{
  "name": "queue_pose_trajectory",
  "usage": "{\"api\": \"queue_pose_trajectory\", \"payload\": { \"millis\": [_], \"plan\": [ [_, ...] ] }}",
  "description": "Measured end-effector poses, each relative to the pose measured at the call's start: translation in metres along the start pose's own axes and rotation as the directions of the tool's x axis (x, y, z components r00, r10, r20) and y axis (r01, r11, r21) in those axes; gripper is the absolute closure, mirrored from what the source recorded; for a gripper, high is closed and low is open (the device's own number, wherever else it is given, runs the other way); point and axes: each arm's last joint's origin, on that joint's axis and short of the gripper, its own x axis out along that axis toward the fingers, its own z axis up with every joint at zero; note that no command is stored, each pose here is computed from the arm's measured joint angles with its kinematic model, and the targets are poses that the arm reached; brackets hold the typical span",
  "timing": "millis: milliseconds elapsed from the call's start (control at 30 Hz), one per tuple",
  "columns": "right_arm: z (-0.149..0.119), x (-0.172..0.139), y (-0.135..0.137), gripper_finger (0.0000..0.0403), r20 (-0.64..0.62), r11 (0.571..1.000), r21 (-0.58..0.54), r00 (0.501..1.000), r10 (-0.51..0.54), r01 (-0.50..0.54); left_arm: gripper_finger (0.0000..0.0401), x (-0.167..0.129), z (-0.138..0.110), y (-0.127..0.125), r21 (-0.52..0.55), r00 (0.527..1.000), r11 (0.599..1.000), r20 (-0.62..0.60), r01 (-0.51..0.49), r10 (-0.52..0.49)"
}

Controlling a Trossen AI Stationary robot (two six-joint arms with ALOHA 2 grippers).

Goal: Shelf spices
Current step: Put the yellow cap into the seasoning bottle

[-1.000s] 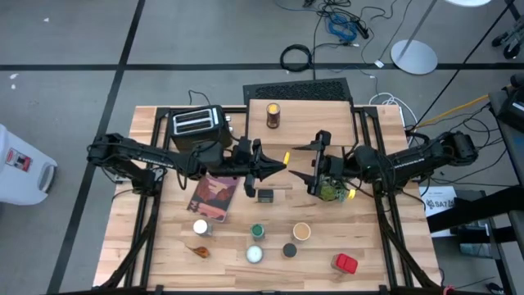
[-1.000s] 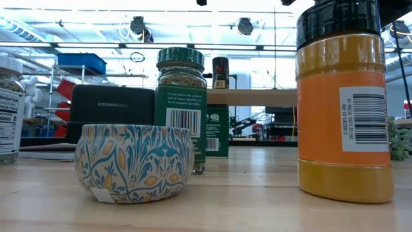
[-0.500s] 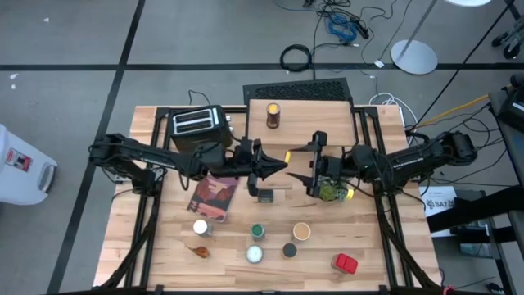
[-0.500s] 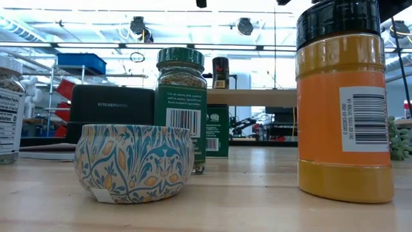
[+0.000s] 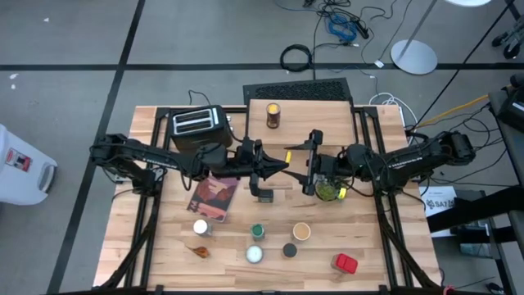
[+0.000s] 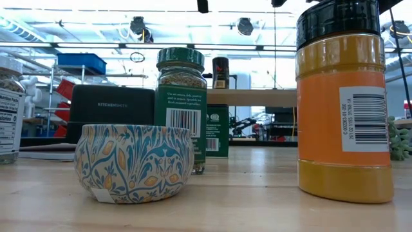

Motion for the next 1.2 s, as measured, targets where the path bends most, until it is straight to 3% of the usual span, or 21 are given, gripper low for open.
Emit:
{"api": "queue_pose_trajectory", "payload": {
  "millis": [167,500,833,1200],
  "plan": [
    [0.0001,0.0000,-0.0001,0.0125,0.001,1.000,0.000,1.000,-0.003,0.003,0.0401,0.0000,-0.0002,0.0001,0.000,1.000,1.000,-0.002,-0.001,0.001],
    [-0.0008,-0.0001,0.0003,0.0195,-0.009,1.000,-0.004,1.000,0.002,-0.002,0.0401,0.0000,-0.0009,0.0001,0.001,1.000,1.000,-0.008,-0.002,0.002],
    [-0.0012,-0.0002,0.0004,0.0193,-0.015,1.000,-0.005,1.000,0.003,-0.003,0.0399,0.0000,-0.0014,-0.0002,-0.002,1.000,1.000,-0.020,0.012,-0.012],
    [-0.0023,-0.0004,0.0007,0.0194,-0.025,1.000,-0.002,1.000,0.002,-0.002,0.0356,-0.0001,-0.0031,0.0003,-0.002,0.999,1.000,-0.046,0.007,-0.008]
  ]
}}
